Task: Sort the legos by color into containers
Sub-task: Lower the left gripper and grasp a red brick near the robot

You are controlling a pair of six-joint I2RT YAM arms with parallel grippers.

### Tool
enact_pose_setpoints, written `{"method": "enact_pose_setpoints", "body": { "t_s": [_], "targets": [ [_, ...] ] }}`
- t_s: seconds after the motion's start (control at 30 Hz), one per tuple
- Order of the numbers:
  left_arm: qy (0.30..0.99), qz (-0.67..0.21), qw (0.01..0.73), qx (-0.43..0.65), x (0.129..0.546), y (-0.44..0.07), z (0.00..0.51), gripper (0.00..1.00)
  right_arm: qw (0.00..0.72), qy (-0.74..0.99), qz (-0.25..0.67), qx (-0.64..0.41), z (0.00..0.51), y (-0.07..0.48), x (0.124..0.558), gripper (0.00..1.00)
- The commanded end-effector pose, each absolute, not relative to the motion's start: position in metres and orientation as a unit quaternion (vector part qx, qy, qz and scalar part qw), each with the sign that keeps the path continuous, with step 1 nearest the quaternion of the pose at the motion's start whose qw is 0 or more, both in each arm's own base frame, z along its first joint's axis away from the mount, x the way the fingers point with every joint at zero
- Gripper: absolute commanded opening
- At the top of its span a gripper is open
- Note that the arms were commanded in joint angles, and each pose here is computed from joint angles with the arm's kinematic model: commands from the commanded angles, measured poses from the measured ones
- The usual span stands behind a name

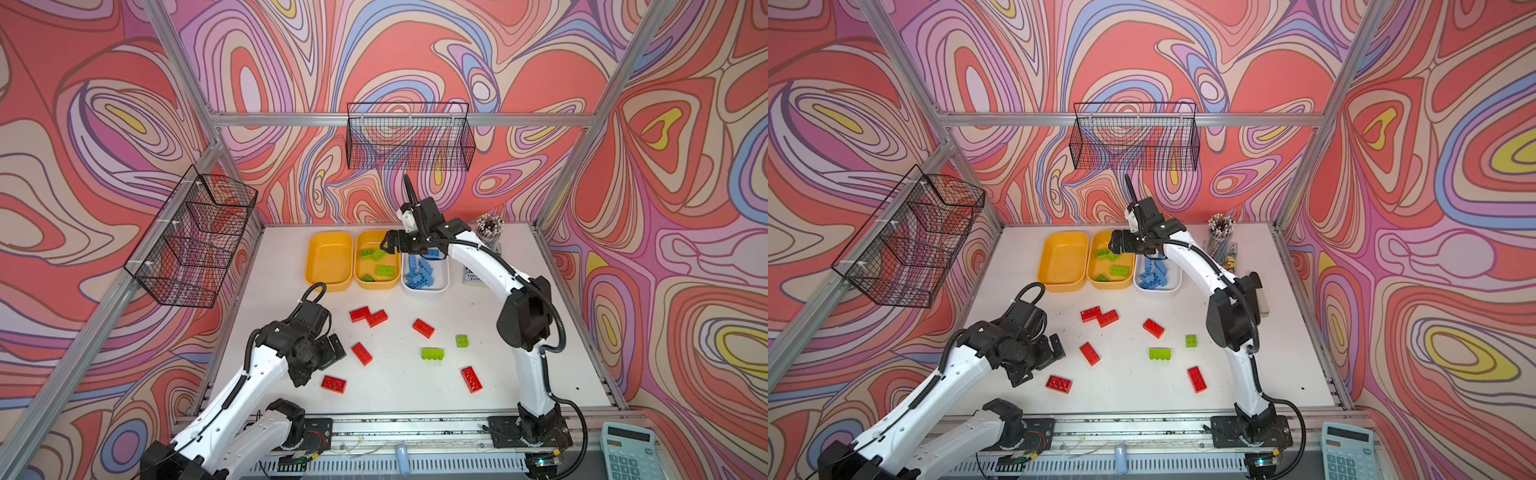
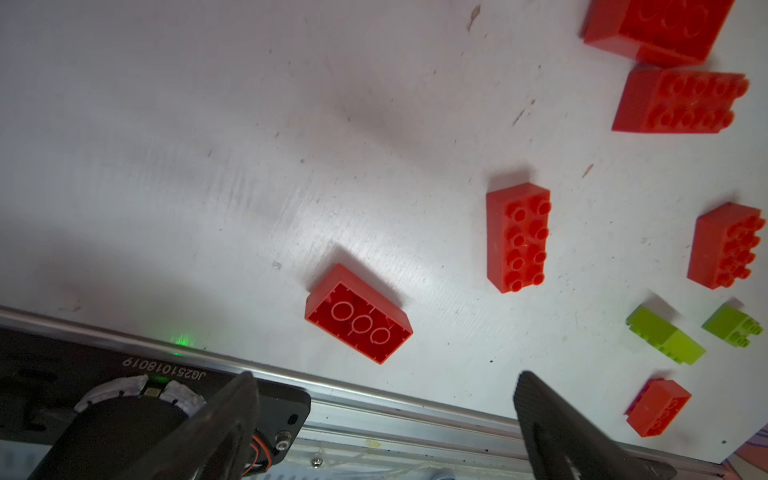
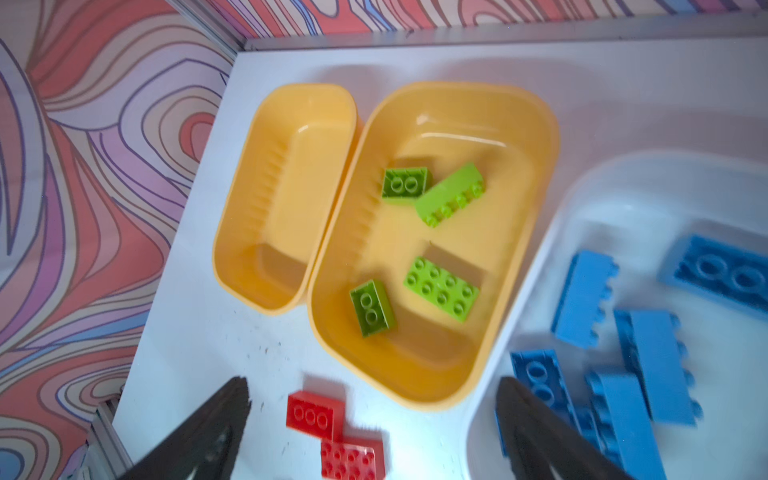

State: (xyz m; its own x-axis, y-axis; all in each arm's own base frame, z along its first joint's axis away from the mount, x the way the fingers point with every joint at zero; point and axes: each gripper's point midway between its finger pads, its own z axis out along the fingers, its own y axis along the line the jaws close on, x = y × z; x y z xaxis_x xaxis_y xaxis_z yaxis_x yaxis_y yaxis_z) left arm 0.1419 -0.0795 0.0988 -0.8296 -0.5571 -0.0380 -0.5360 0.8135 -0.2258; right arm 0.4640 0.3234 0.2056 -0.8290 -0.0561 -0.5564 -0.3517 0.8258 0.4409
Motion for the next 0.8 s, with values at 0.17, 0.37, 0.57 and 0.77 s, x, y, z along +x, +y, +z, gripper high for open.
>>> {"method": "enact_pose_setpoints", "body": {
  "t_s": [0.17,0.37,0.57,0.77],
  "targets": [
    [0.921,-0.061,0.006,-0.384,0.103,-0.073,0.074,0.98,0.276,0.926,0.23,-0.117,0.202,0.281,0.416,0.98],
    [0.908,-0.072,0.003,-0.412,0.111,-0.083,0.056,0.98,0.277,0.929,0.219,-0.113,0.2,0.268,0.401,0.98],
    [0.897,-0.061,0.002,-0.437,0.12,-0.085,0.041,0.99,0.291,0.923,0.228,-0.107,0.216,0.266,0.398,0.98],
    [0.894,-0.036,-0.009,-0.446,0.123,-0.085,0.023,0.94,0.292,0.923,0.227,-0.1,0.215,0.263,0.395,0.98]
  ]
}}
